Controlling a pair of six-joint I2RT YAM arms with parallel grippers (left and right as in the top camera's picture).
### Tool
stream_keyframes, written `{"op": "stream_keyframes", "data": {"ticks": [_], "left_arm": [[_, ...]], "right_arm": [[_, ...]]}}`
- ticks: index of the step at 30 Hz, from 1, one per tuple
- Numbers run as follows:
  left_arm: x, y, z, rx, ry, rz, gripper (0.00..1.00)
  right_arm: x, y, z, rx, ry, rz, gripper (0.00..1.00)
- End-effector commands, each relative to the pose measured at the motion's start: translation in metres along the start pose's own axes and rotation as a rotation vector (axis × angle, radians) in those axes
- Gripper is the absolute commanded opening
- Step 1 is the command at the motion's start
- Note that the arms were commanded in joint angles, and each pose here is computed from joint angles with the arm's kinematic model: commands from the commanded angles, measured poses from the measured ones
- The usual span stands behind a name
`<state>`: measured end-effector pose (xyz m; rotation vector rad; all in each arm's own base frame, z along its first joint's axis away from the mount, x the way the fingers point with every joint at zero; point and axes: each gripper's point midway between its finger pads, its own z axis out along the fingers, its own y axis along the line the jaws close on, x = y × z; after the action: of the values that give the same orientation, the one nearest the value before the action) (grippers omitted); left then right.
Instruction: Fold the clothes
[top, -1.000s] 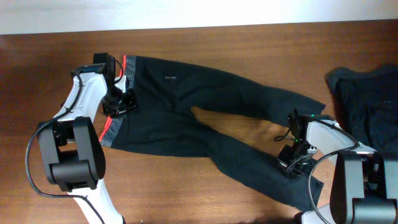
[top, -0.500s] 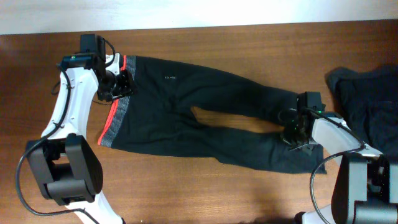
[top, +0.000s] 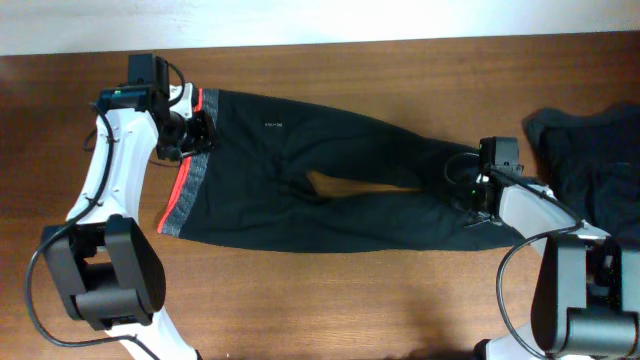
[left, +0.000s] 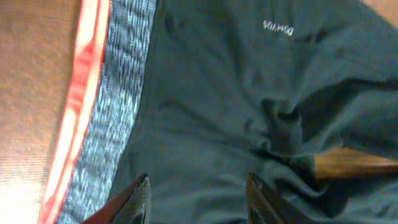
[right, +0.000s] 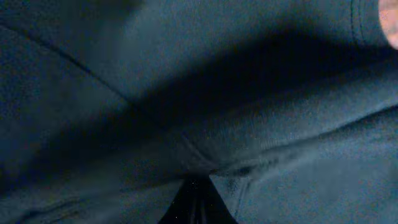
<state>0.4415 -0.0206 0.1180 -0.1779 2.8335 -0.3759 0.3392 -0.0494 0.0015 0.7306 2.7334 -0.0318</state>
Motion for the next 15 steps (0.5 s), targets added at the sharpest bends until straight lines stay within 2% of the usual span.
{"op": "stream_keyframes", "data": {"ticks": [1,5,6,7,11,13,15], "left_arm": [[-0.011,-0.005,-0.012,0.014,-0.047,0.068,0.49],[-0.026,-0.008,-0.019,0.017,-0.102,0.099,0.49],[-0.030,-0.008,-0.019,0.015,-0.119,0.121,0.47],[-0.034,-0.007,-0.019,0.003,-0.136,0.146,0.39],[-0.043,0.003,-0.011,-0.047,-0.156,0.160,0.07],[-0.043,0.006,-0.001,-0.050,-0.145,0.158,0.00],[-0.040,0.010,0.011,-0.057,-0.118,0.151,0.00]], "right_arm": [[-0.031,0.005,-0.018,0.009,-0.041,-0.066,0.06],[-0.061,0.016,-0.055,-0.004,-0.052,-0.078,0.28],[-0.066,0.020,-0.063,-0.014,-0.051,-0.080,0.36],[-0.069,0.024,-0.070,-0.031,-0.049,-0.080,0.49],[-0.076,0.030,-0.089,-0.053,-0.033,-0.080,0.61],[-0.076,0.030,-0.091,-0.051,-0.029,-0.081,0.79],[-0.074,0.029,-0.091,-0.048,-0.019,-0.081,0.99]]}}
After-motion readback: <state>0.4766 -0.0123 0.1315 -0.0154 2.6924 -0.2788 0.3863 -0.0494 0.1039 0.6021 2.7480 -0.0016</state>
